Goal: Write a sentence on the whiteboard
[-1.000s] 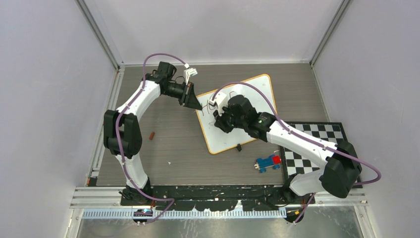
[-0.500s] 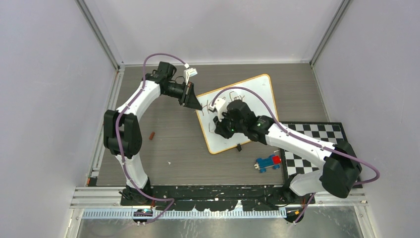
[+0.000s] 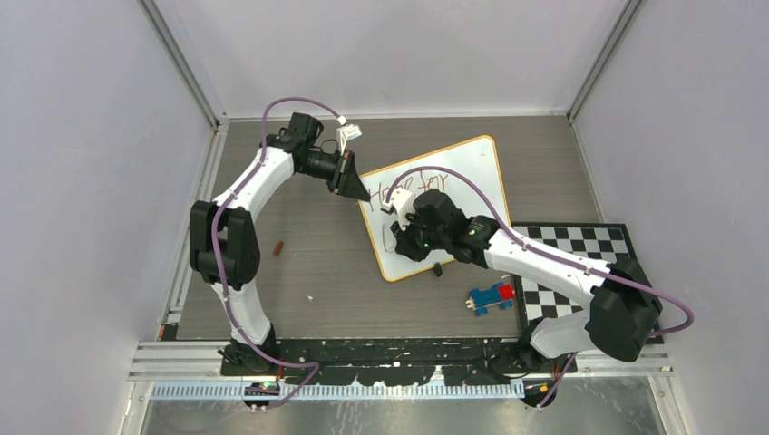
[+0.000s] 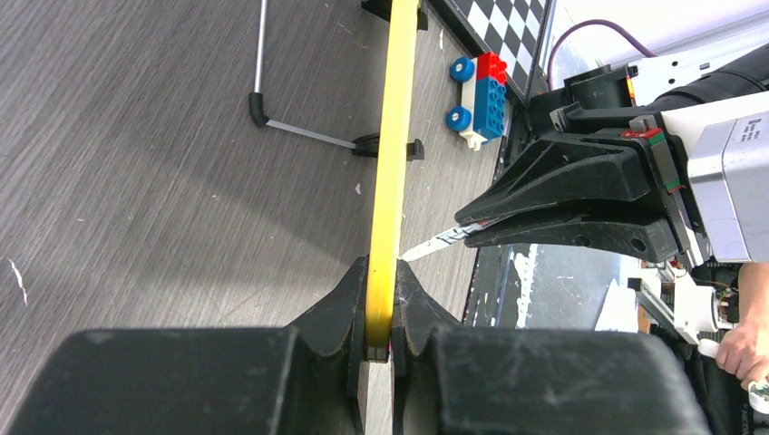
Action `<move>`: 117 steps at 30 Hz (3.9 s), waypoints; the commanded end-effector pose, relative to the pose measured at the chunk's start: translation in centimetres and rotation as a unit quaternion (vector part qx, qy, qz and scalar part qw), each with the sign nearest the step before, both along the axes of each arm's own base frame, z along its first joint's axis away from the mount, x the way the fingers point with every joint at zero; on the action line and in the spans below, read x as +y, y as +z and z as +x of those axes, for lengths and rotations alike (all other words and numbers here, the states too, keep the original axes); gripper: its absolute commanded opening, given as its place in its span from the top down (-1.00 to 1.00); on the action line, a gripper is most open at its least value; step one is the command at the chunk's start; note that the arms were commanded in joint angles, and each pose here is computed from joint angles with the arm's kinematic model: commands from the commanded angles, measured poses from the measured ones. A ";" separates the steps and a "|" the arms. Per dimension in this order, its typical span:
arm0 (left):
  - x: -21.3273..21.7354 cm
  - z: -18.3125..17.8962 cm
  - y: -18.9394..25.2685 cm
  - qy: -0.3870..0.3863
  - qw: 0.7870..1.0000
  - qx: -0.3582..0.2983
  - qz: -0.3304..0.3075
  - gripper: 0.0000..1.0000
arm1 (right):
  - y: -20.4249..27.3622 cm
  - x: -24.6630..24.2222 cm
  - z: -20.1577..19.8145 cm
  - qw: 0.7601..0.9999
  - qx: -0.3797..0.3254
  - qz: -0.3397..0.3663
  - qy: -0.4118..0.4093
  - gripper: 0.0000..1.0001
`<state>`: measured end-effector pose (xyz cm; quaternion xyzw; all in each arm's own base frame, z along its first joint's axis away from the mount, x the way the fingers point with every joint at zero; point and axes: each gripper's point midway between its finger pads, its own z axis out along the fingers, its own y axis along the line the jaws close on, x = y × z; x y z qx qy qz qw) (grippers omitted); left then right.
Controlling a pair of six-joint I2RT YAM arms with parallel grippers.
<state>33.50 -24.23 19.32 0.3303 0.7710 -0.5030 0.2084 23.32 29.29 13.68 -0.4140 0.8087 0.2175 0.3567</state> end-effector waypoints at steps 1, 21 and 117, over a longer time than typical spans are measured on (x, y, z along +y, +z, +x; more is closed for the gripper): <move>0.8 0.8 0.1 0.015 0.999 -0.042 0.026 1.00 | 3.6 0.9 1.0 0.998 -0.040 0.041 -0.010 1.00; 0.8 0.8 0.0 0.016 0.999 -0.041 0.027 1.00 | 5.3 1.0 2.5 0.996 -0.069 0.045 -0.027 0.99; 0.9 1.0 -0.7 0.016 0.999 -0.034 0.034 1.00 | 3.4 -1.4 1.0 0.999 -0.010 0.018 -0.027 0.99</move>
